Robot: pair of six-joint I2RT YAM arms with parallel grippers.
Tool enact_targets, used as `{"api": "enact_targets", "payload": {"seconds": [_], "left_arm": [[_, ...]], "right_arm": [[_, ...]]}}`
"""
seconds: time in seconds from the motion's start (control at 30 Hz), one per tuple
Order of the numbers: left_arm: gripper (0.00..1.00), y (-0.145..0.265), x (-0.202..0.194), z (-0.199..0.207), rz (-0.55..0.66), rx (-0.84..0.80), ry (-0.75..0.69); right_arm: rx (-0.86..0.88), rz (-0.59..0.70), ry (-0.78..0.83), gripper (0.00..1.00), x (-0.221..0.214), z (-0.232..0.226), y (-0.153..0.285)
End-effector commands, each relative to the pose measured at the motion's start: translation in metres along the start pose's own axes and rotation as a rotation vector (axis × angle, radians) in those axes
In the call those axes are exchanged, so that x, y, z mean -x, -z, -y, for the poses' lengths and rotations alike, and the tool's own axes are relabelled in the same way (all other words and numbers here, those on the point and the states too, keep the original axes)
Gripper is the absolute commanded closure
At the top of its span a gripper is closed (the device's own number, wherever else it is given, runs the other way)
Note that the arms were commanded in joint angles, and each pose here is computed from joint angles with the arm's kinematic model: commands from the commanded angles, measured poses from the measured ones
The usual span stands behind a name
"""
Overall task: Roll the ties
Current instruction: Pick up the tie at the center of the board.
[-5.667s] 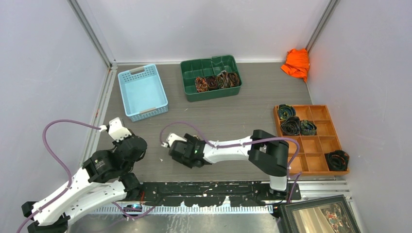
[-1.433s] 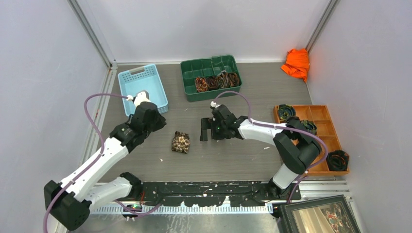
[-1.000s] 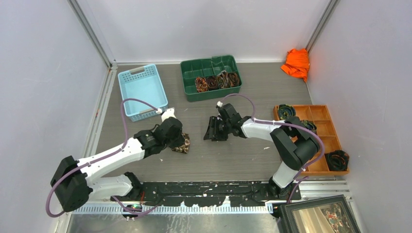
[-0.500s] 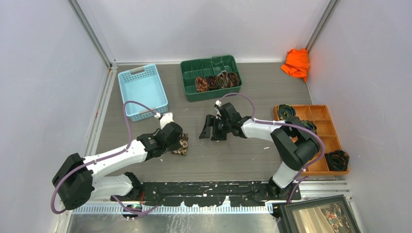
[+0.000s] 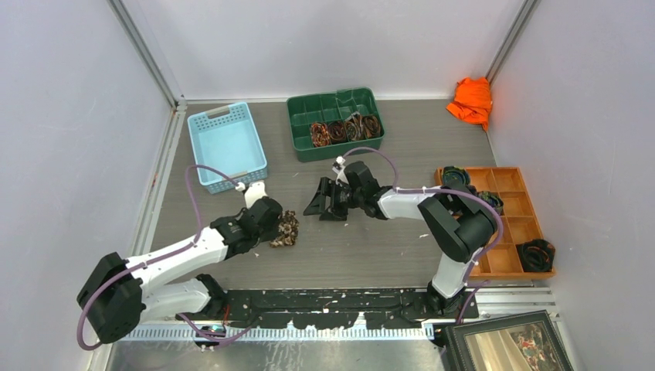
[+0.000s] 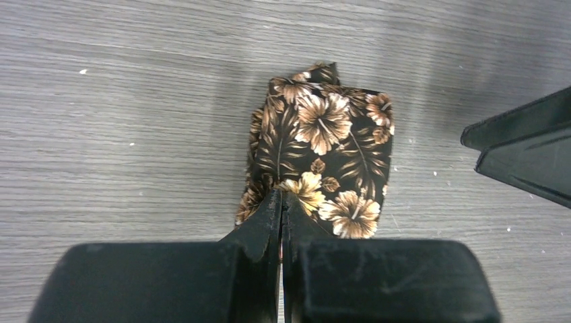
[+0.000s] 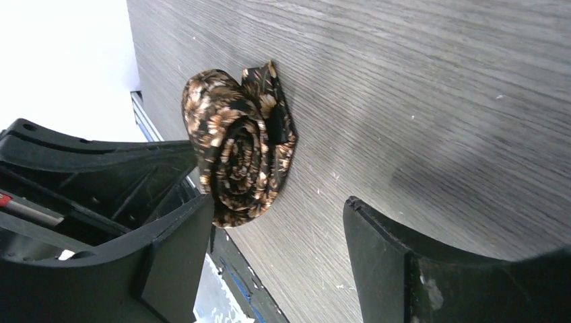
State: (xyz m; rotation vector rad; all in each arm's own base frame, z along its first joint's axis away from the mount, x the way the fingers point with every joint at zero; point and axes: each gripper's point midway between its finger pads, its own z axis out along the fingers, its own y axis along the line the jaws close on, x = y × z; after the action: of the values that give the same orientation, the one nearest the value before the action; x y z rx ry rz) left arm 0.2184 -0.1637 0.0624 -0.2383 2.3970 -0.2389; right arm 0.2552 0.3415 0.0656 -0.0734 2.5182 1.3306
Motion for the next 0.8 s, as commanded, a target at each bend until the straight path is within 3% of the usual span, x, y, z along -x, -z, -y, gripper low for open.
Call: {"api": "enact_targets", "payload": {"seconds": [0.0,0.37,0.77], "left_arm": [[1.0,-0.002,0.005,-0.017,0.032,0.026,0.021],[1.0,-0.005,0.004,-0.019,0.034,-0.015,0.05],[1.0,-0.007,0.001,-0.02,0.025,-0.021,0.054]], "right_arm": [[0.066,-0.009,0.025,0.24,0.004,-0.016,-0.008],[0.052,-0.101,0.033,0.24,-0.055,-0.029,-0.037],[0.158,-0.043,0.002,0.21,-0.047,-0.044,-0.048]]}}
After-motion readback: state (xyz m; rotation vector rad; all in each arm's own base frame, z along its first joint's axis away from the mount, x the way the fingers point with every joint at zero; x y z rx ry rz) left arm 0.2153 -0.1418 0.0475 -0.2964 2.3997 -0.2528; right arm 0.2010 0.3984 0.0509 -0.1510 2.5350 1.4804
